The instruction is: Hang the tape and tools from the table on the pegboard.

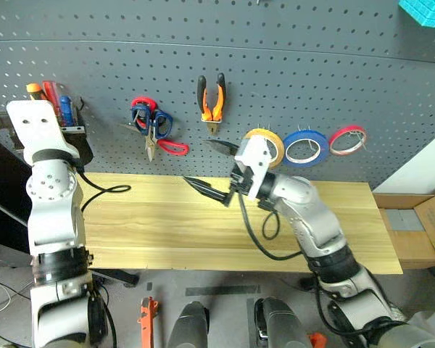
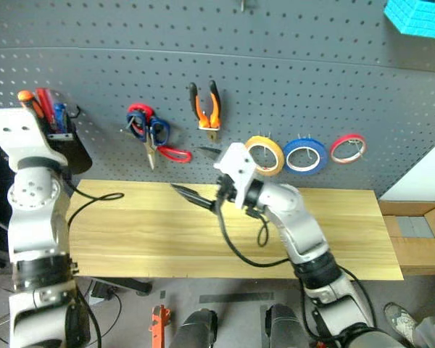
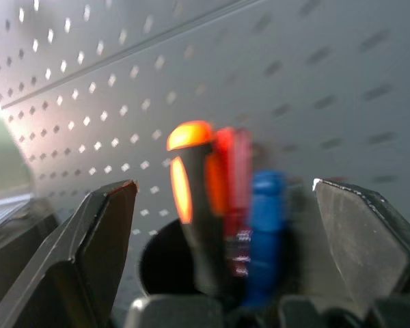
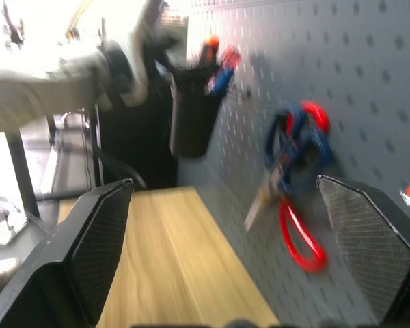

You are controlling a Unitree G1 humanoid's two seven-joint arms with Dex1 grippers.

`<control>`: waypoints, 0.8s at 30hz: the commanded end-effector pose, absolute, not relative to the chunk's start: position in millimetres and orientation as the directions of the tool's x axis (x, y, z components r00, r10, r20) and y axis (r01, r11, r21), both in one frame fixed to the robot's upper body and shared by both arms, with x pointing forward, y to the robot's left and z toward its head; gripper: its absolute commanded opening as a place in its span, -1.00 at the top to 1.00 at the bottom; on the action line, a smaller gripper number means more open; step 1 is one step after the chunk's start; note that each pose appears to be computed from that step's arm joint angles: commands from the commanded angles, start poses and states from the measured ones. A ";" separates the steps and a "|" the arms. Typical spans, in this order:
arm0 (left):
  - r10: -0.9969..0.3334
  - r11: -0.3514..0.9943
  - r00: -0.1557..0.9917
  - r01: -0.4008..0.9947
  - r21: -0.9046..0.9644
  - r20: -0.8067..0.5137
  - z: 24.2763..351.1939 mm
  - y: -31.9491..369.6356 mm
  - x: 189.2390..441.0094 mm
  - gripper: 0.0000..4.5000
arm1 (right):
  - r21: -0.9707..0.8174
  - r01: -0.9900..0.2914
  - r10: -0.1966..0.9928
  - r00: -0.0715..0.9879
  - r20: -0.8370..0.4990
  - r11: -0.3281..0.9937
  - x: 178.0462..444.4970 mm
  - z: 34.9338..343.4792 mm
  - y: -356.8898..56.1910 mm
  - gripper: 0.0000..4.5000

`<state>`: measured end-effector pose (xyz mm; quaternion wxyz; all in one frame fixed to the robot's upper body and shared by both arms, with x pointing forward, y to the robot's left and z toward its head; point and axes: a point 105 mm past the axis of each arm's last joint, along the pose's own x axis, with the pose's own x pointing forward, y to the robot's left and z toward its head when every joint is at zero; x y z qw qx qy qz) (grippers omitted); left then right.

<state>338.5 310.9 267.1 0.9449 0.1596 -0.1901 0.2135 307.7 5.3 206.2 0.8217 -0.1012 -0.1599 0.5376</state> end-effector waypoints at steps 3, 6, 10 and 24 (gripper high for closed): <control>0.197 0.905 0.847 -0.351 0.241 0.494 284.7 253.4 307.9 -0.97 | -0.380 -0.809 0.893 0.420 0.160 0.448 288.8 215.6 -28.6 -1.00; 0.084 0.944 0.915 -0.200 0.264 0.395 252.5 217.2 309.5 -0.97 | -0.344 -0.766 0.835 0.537 0.124 0.543 288.7 201.4 -48.0 -1.00; -0.112 0.969 0.975 0.064 0.238 0.194 189.7 167.9 319.8 -0.97 | -0.219 -0.584 0.607 0.793 0.054 0.782 307.0 165.1 -88.0 -1.00; -0.139 0.981 0.979 0.156 0.114 -0.150 71.6 173.7 374.8 -0.97 | -0.040 -0.026 0.015 0.969 -0.246 0.999 329.8 59.2 -180.5 -1.00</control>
